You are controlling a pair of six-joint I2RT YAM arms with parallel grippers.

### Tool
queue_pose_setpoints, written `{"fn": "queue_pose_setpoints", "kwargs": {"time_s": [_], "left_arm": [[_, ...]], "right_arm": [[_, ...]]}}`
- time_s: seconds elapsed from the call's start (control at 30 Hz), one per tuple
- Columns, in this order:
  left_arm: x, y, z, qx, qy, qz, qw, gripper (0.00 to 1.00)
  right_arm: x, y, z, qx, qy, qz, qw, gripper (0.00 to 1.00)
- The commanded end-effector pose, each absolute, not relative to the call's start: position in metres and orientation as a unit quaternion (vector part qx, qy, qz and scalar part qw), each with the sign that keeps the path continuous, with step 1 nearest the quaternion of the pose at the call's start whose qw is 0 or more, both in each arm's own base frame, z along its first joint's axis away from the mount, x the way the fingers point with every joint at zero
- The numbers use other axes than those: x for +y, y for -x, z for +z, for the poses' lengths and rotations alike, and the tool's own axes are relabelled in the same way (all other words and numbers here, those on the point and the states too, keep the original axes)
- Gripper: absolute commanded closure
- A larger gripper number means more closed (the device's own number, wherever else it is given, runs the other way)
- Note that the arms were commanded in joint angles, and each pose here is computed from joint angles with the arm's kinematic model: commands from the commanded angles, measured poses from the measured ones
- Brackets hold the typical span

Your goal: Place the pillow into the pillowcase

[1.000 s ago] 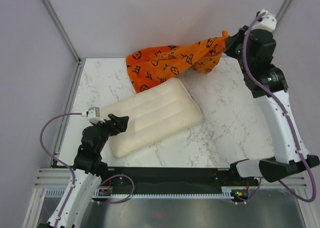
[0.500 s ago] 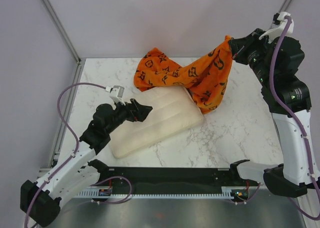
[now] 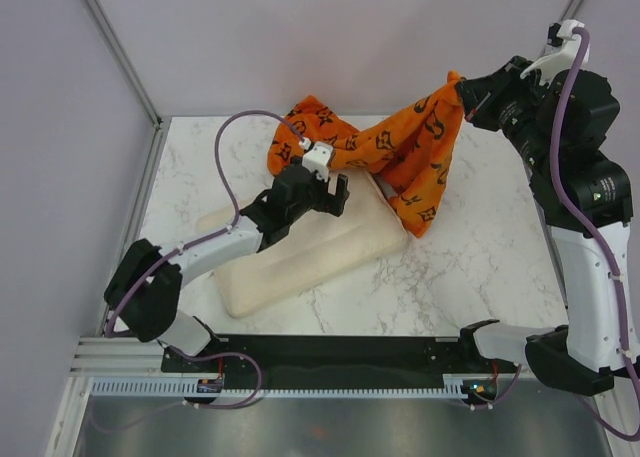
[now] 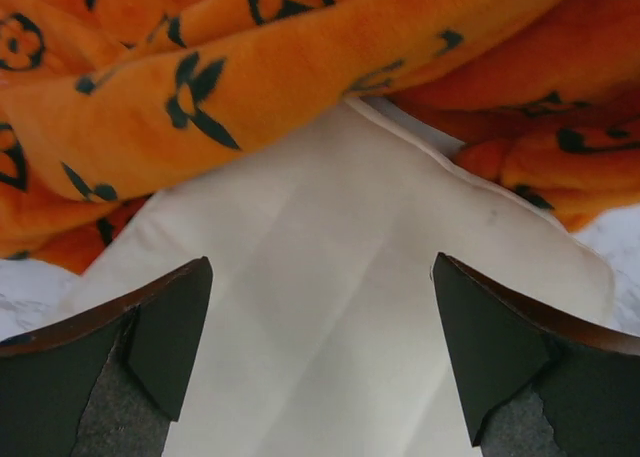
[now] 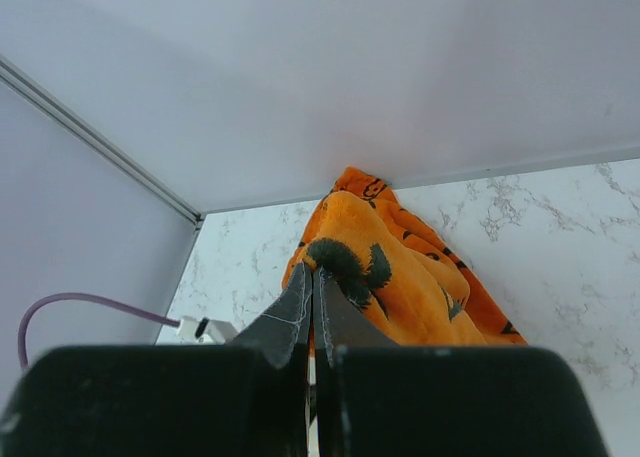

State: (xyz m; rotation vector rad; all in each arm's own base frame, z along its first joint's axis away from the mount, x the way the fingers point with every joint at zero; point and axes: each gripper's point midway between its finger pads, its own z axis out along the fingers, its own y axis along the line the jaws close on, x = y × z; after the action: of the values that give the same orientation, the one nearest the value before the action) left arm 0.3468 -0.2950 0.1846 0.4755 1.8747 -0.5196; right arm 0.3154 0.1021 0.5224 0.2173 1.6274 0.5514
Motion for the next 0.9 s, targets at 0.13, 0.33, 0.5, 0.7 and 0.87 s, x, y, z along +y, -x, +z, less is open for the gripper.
{"fn": "queue_pose_setpoints", "kwargs": {"time_s": [0.13, 0.33, 0.5, 0.7, 0.87], "left_arm": [[-0.28, -0.446, 0.209, 0.764, -0.16, -0.012, 0.625, 0.0], [-0.294, -0.484, 0.225, 0.753, -0.163, -0.03, 0.637, 0.1], [-0.305, -0.491, 0.229, 0.759, -0.179, -0.06, 0.623, 0.97], [-0.233, -0.447, 0.325, 0.719, -0.11, 0.019, 0.686, 0.98], [-0.188, -0.347, 0.414, 0.687, -0.081, 0.099, 0.716, 0.98]], "right_arm": [[0.099, -0.296, 0.556, 0.682, -0.088, 0.263, 0.677, 1.0], [0.1, -0.292, 0.556, 0.681, -0.086, 0.268, 0.676, 1.0], [0.093, -0.291, 0.556, 0.68, -0.093, 0.253, 0.681, 1.0], [0.075, -0.28, 0.562, 0.67, -0.121, 0.228, 0.696, 1.0], [0.064, -0.245, 0.569, 0.65, -0.128, 0.238, 0.71, 1.0]]}}
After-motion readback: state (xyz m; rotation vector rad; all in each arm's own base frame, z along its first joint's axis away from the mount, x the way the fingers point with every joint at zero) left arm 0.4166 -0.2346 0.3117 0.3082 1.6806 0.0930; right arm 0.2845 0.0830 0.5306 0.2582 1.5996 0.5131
